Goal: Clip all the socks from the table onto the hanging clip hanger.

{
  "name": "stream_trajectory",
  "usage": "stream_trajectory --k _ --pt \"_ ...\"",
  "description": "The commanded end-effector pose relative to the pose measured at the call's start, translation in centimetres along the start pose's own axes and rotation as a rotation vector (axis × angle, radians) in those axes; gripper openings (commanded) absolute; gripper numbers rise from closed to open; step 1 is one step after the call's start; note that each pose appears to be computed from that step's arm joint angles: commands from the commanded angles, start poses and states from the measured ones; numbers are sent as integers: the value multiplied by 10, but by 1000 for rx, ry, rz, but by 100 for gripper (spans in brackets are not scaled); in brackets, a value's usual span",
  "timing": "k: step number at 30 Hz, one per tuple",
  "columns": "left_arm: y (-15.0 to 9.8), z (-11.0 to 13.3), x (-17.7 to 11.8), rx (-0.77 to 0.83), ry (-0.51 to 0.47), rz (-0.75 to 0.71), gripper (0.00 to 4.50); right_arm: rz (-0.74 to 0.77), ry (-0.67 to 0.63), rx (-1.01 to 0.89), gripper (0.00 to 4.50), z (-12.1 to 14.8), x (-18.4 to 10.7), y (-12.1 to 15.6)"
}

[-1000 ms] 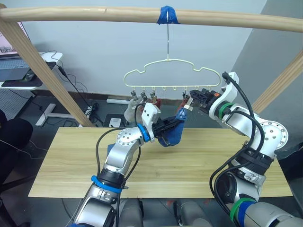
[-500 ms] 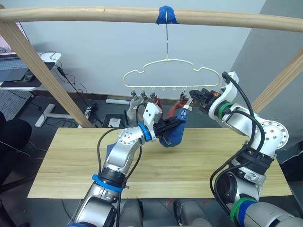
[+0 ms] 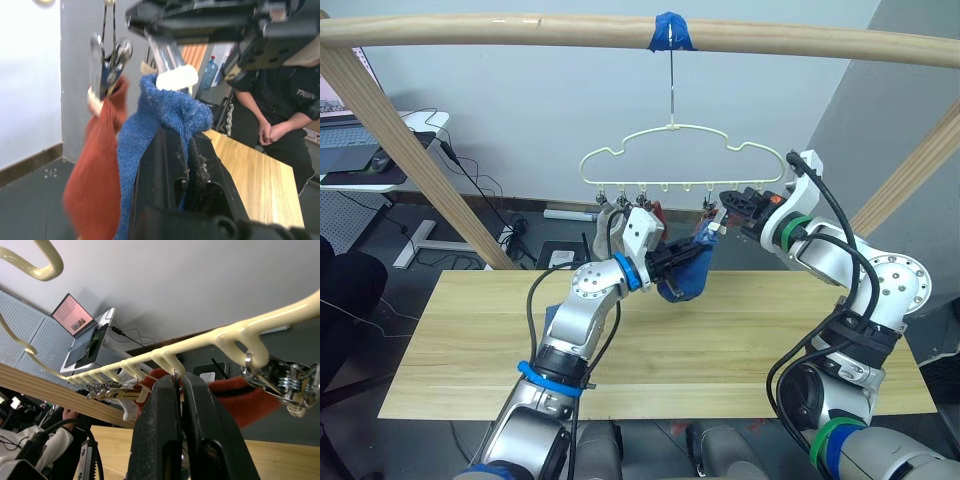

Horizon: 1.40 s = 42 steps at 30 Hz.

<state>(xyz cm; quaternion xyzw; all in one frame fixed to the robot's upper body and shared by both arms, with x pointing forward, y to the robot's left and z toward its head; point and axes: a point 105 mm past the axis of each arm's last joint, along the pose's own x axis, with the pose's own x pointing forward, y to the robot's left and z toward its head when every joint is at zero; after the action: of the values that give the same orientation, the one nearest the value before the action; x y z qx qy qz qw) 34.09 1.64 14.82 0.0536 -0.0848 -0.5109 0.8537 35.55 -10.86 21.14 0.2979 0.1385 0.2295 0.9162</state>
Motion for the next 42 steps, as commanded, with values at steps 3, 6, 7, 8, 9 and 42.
stream_trajectory --k 3,6,7,8,9,42 --pt "0 22 4 20 -89 -18 2 6 -3 0 0 0 0 -1" --pt "-6 22 6 13 -93 -48 2 10 -3 3 0 0 1 0" --pt "-7 22 6 11 -93 -53 2 11 -4 4 0 0 1 1" --pt "-8 21 7 12 -90 -59 2 12 -3 2 0 0 1 1" --pt "-9 21 7 12 -87 -61 2 12 -3 1 0 0 1 1" --pt "-19 -1 17 -87 -47 -104 198 62 -73 -166 450 10 -52 -8"
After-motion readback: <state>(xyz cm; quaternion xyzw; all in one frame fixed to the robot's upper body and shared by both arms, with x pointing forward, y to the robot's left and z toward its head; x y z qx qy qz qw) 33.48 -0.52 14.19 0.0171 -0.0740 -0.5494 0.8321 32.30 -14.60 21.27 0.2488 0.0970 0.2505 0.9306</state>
